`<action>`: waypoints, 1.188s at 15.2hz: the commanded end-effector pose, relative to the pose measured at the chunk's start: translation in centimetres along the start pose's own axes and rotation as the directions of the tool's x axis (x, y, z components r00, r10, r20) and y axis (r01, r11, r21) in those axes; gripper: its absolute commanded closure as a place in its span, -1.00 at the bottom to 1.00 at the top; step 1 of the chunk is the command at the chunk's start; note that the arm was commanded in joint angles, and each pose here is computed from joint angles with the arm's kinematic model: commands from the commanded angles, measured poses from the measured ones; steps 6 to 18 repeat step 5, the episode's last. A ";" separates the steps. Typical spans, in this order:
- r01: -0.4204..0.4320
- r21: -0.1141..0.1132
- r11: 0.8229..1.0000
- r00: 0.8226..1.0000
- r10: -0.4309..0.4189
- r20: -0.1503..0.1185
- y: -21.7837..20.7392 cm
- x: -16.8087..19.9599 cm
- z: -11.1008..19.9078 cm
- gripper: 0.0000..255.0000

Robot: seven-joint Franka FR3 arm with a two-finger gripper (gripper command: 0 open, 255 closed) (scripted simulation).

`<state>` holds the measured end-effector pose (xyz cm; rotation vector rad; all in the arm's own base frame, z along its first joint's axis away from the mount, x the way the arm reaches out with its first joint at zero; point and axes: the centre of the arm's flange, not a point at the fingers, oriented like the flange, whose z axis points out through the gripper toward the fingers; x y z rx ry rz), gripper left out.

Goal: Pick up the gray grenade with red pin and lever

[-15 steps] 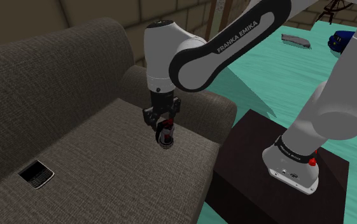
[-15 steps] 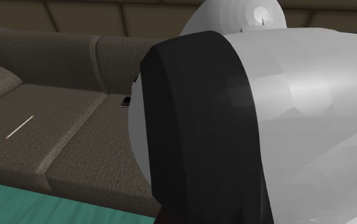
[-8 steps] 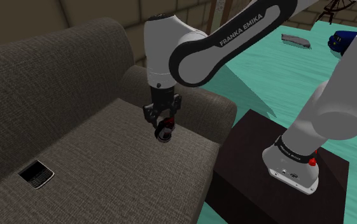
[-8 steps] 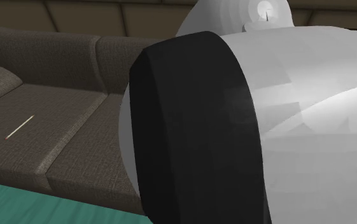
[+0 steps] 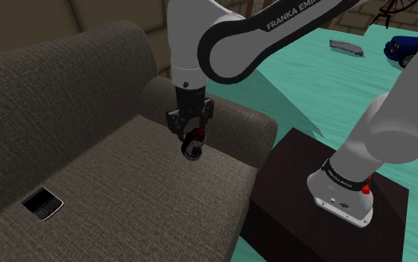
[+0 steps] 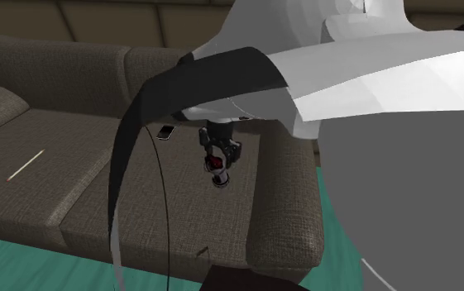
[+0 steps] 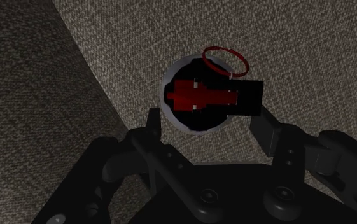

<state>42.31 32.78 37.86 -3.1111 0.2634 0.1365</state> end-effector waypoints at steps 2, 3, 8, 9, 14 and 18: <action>0.000 0.000 1.000 1.000 0.000 0.000 0.0 -0.1 -1.7 1.00; 0.000 0.000 1.000 1.000 0.000 0.000 0.0 -0.1 -2.2 1.00; 0.000 0.000 1.000 1.000 0.000 0.000 0.0 -0.1 -2.3 1.00; 0.000 0.000 1.000 1.000 0.000 0.000 0.0 -0.1 -2.3 1.00; 0.000 0.000 1.000 1.000 0.000 0.000 0.0 -0.1 -2.3 1.00; 0.000 0.000 1.000 1.000 0.000 0.000 0.0 -0.1 -2.3 1.00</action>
